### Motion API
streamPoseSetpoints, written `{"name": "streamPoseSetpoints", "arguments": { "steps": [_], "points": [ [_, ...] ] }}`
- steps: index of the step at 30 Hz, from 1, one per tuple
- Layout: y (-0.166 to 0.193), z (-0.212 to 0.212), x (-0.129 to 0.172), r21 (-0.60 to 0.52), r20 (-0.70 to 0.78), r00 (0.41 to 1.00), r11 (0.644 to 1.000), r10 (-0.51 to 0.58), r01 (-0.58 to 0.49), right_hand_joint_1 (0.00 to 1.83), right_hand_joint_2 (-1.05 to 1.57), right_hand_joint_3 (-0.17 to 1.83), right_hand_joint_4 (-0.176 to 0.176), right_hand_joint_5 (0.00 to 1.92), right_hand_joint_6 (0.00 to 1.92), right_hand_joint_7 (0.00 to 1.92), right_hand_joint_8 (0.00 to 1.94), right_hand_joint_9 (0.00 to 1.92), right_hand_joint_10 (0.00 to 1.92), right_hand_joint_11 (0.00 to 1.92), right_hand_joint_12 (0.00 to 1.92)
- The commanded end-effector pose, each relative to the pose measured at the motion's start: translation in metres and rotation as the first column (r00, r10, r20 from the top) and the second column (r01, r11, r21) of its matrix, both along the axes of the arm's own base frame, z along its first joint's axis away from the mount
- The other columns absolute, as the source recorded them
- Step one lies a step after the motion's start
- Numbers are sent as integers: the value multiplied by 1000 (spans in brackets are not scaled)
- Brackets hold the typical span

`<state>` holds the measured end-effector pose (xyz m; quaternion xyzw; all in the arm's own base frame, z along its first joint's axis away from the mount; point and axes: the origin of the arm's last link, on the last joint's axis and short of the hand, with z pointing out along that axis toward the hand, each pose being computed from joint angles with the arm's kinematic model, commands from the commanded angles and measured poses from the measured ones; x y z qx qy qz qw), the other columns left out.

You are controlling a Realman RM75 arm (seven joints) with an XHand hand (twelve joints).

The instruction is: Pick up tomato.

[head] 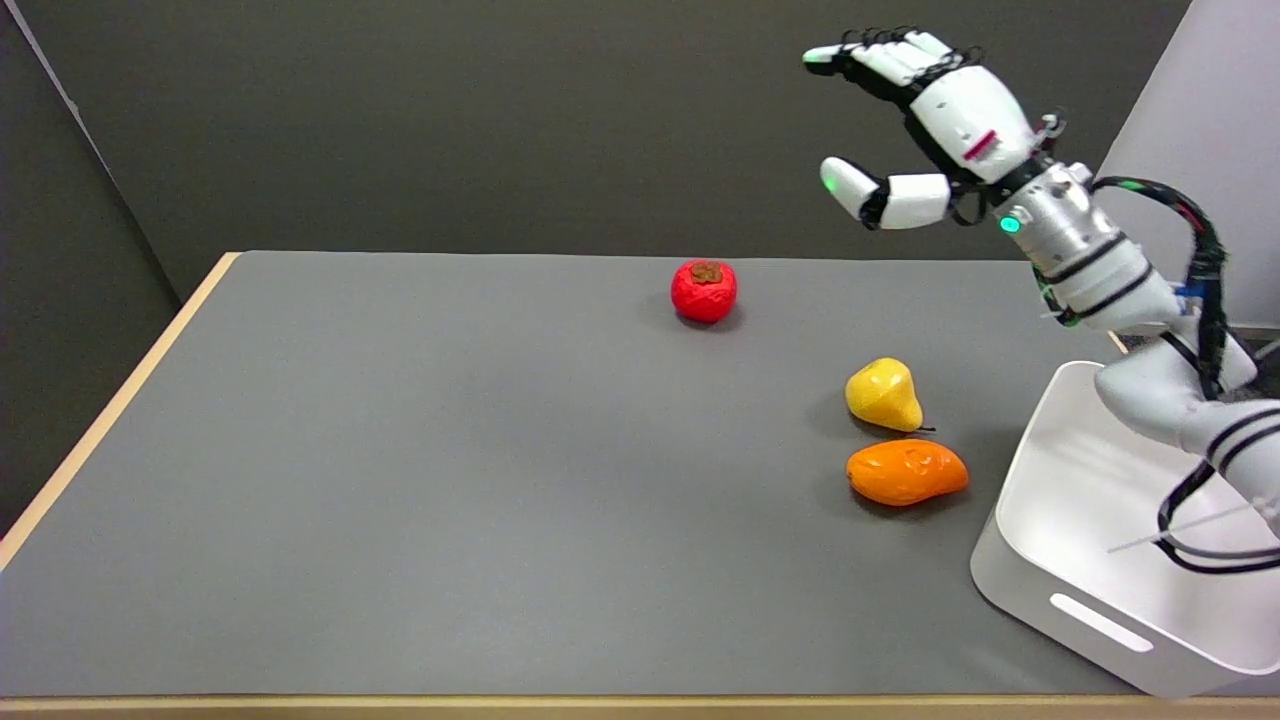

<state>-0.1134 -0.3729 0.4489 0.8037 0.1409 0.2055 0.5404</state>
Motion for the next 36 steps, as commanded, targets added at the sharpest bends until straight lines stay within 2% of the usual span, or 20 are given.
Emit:
{"name": "streamPoseSetpoints", "arguments": {
  "steps": [1,3,8,15,20,28,36],
  "points": [
    [-80,-26,-13,-151,-170,953,963,-250,225,197,642,952,132,190,438,292,338,303,706,168,1252],
    [-85,-25,-16,-182,-150,949,952,-276,248,187,662,913,132,192,428,290,329,299,700,171,1233],
    [-94,-24,-21,-237,-142,933,926,-331,292,166,629,965,129,166,415,258,317,272,661,140,1214],
    [-112,-45,-38,-265,-214,883,895,-417,358,147,621,970,127,156,405,247,311,257,637,132,1198],
    [-127,-62,-56,-249,-186,859,869,-477,428,140,616,973,127,149,398,235,304,248,624,124,1183],
    [-136,-90,-64,-205,-181,854,868,-488,453,135,617,976,126,142,393,215,293,235,606,108,1156],
    [-140,-112,-95,-192,-162,820,833,-548,519,123,614,971,126,138,386,210,287,218,584,52,1104]
  ]
}}
